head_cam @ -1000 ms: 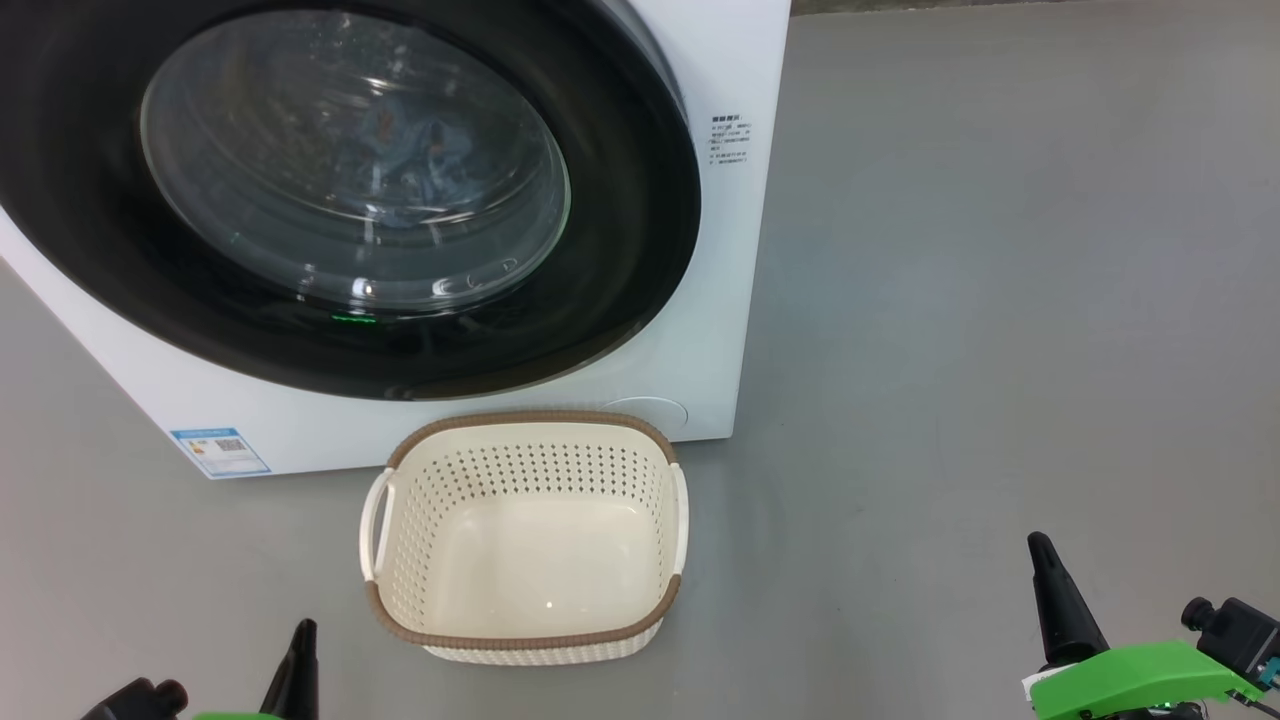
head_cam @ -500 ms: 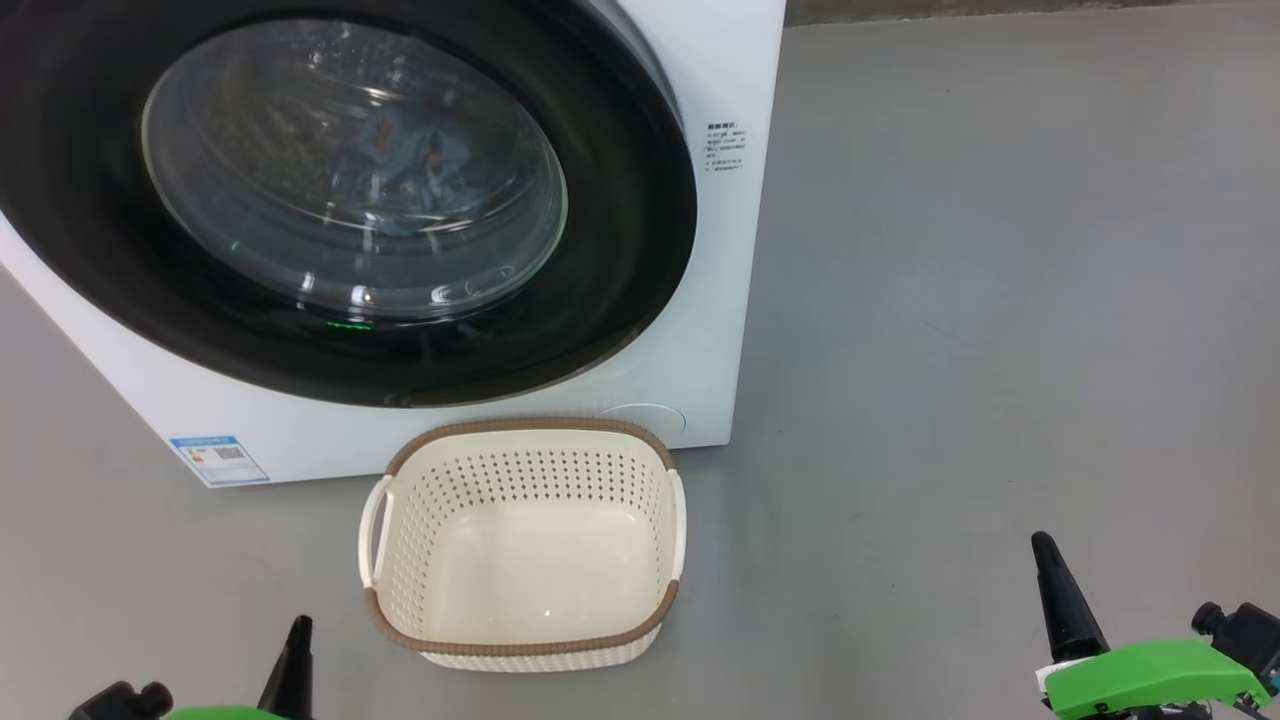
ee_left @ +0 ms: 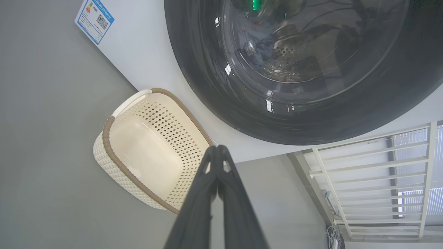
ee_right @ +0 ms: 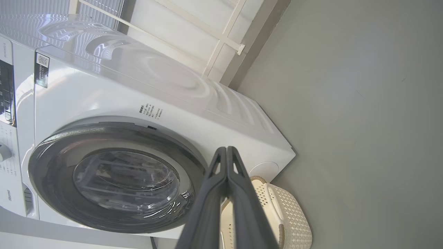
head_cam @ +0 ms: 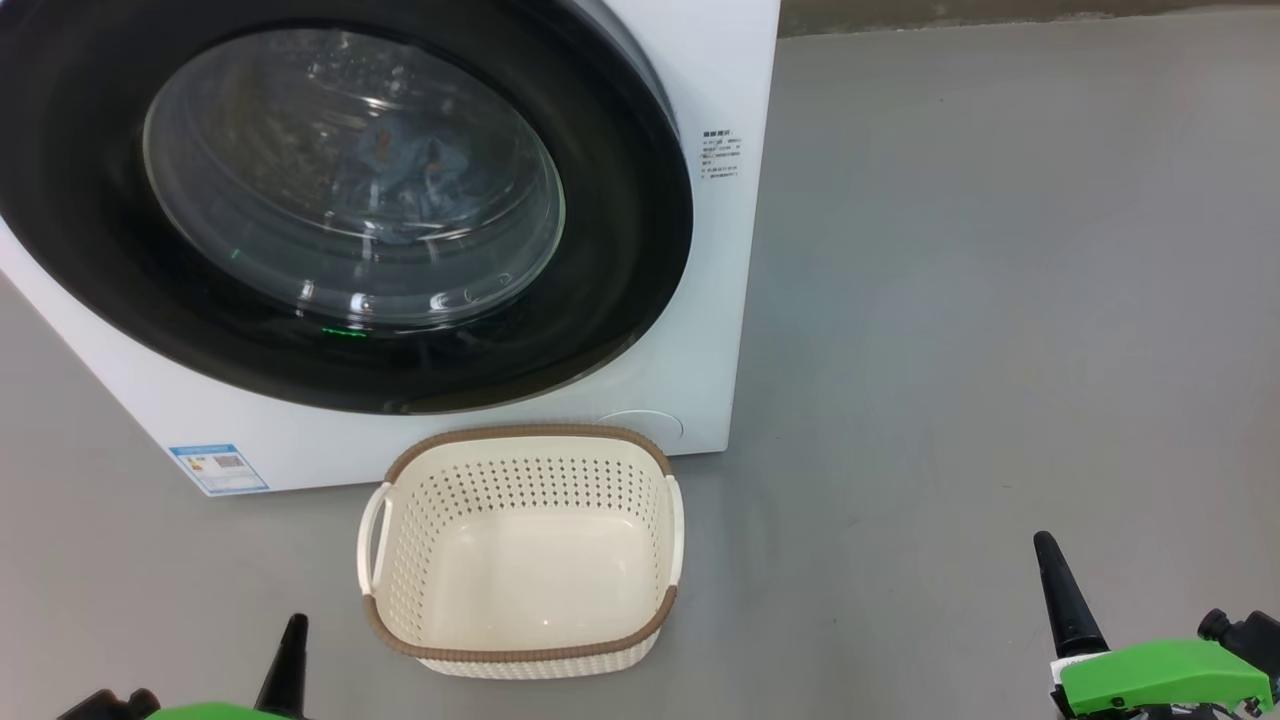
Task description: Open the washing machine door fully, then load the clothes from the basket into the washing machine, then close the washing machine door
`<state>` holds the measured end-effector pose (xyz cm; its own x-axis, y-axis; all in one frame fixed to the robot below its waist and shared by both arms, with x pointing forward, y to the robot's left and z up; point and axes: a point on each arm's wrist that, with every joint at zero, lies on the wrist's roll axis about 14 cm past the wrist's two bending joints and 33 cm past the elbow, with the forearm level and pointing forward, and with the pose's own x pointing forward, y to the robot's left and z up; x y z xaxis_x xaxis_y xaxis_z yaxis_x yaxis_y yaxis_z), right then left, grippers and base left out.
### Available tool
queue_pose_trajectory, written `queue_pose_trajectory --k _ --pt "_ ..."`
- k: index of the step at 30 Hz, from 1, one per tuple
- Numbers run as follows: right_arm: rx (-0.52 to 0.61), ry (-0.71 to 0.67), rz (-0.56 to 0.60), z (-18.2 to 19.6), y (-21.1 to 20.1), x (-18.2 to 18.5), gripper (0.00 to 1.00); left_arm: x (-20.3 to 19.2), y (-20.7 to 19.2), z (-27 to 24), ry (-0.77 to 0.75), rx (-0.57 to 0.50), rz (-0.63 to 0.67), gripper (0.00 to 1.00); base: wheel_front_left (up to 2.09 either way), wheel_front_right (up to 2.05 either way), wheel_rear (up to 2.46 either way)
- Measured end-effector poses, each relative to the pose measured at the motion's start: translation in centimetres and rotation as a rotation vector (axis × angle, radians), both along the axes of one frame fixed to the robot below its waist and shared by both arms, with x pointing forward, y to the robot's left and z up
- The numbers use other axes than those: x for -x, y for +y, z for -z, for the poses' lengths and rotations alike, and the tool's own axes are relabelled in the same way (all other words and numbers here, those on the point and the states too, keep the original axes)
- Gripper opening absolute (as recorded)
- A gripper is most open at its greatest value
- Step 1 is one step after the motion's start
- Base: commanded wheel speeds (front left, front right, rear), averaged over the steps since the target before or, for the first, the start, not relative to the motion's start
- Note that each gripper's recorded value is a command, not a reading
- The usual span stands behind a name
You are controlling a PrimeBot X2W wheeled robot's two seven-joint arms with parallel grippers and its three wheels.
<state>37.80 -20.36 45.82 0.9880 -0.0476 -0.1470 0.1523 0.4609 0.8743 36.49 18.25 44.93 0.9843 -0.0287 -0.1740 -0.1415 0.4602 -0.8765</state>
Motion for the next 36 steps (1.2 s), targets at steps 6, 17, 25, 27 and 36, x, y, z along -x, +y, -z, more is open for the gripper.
queue_pose_trajectory --k 6,17,25,27,36 --pt "-0.059 -0.005 0.007 -0.2 0.0 0.1 0.00 -0.1 0.0 -0.2 -0.002 0.055 -0.009 0.00 0.00 0.00 0.00" --pt "-0.164 -0.019 0.020 -0.6 -0.2 0.1 0.00 -0.5 0.1 -1.0 -0.020 0.169 -0.030 0.00 0.00 0.00 0.00" --pt "-0.241 -0.032 0.028 -1.0 -0.4 0.2 0.00 -0.6 0.3 -1.3 -0.026 0.241 -0.042 0.00 0.00 0.00 0.00" --pt "-0.258 -0.036 0.029 -1.1 -0.4 0.2 0.00 -0.6 0.3 -1.4 -0.029 0.255 -0.043 0.00 0.00 0.00 0.00" --pt "-0.345 -0.052 0.031 -1.5 -0.4 0.2 0.00 -0.7 0.4 -1.9 -0.041 0.339 -0.055 0.00 0.00 0.00 0.00"
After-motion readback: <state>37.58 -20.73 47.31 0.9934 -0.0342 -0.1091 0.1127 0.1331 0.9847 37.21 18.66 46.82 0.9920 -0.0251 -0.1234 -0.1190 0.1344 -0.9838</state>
